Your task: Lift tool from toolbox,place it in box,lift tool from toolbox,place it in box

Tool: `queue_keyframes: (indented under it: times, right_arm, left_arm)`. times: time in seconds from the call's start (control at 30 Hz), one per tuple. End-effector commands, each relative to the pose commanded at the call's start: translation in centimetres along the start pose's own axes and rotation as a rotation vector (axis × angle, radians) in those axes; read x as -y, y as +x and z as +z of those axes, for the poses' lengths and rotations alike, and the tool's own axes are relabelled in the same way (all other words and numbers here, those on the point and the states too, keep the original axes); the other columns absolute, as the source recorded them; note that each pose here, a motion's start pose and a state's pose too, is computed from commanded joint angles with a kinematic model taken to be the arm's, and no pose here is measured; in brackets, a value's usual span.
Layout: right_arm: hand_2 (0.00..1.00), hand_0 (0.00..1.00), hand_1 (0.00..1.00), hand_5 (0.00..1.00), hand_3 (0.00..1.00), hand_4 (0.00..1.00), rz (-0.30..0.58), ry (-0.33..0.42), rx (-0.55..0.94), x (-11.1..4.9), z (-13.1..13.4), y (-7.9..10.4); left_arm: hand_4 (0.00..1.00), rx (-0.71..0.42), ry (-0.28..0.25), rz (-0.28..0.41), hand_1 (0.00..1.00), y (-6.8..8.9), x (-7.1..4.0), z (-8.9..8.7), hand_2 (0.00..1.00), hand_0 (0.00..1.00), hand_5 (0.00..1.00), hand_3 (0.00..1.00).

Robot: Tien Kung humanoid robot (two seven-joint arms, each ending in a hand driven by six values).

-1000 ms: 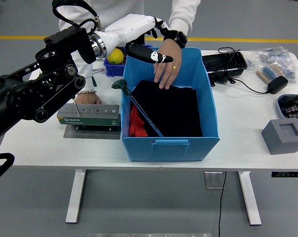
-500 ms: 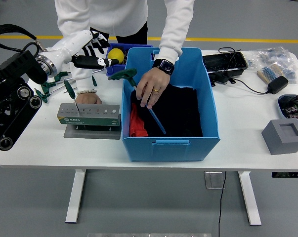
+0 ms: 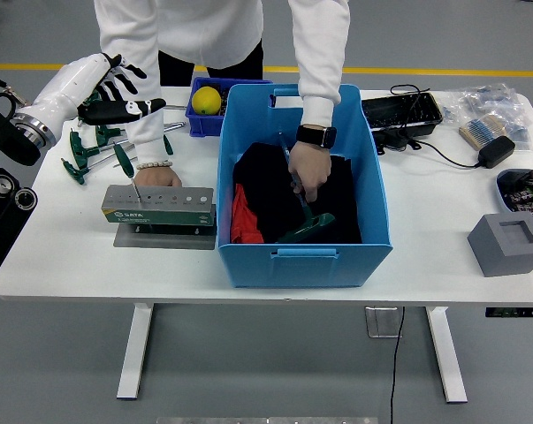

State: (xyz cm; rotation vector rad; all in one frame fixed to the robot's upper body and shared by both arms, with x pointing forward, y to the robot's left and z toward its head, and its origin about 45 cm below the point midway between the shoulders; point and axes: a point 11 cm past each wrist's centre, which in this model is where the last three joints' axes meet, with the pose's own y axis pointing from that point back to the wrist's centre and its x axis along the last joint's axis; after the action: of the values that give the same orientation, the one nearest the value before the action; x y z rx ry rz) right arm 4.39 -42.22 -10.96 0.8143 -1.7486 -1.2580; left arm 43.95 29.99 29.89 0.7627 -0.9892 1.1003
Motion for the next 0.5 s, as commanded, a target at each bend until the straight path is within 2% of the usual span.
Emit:
queue_keyframes:
  times: [0.07,0.17,0.2,0.27,0.37,0.4,0.5]
  right_arm:
    - [0.790,0.722,0.727,0.743,0.634,0.890,0.000,-0.002,0.000,0.0,0.1,0.0]
    - [0.790,0.722,0.727,0.743,0.634,0.890,0.001,-0.005,0.000,0.0,0.1,0.0]
    - [0.790,0.721,0.726,0.746,0.635,0.889,0.002,-0.005,-0.001,0.0,0.1,0.0]
    - [0.790,0.721,0.726,0.746,0.635,0.889,0.003,-0.006,-0.002,0.0,0.0,0.0]
    - [0.790,0.721,0.726,0.746,0.635,0.889,0.003,-0.006,-0.005,0.0,0.0,0.0]
    - [0.789,0.721,0.725,0.747,0.635,0.889,0.003,-0.007,-0.006,0.0,0.0,0.0]
    - [0.789,0.721,0.725,0.747,0.635,0.889,0.004,-0.008,-0.007,0.0,0.0,0.0]
  left_arm:
    - [0.909,0.050,-0.033,-0.044,0.705,-0.7,0.1,0.1,0.754,0.686,0.722,0.656]
    - [0.909,0.167,-0.059,-0.122,0.705,-0.8,0.3,-0.5,0.754,0.686,0.722,0.656]
    - [0.908,0.202,-0.063,-0.149,0.744,-1.1,0.4,-0.6,0.766,0.817,0.720,0.651]
    - [0.908,0.279,-0.087,-0.198,0.744,-1.8,0.5,-0.4,0.766,0.817,0.720,0.651]
    - [0.908,0.351,-0.124,-0.277,0.744,-3.7,0.5,-0.1,0.766,0.817,0.720,0.651]
    - [0.899,0.367,-0.131,-0.297,0.743,-4.3,0.5,-0.1,0.740,0.846,0.715,0.599]
    - [0.899,0.421,-0.140,-0.367,0.743,-6.0,0.5,-0.4,0.740,0.846,0.715,0.599]
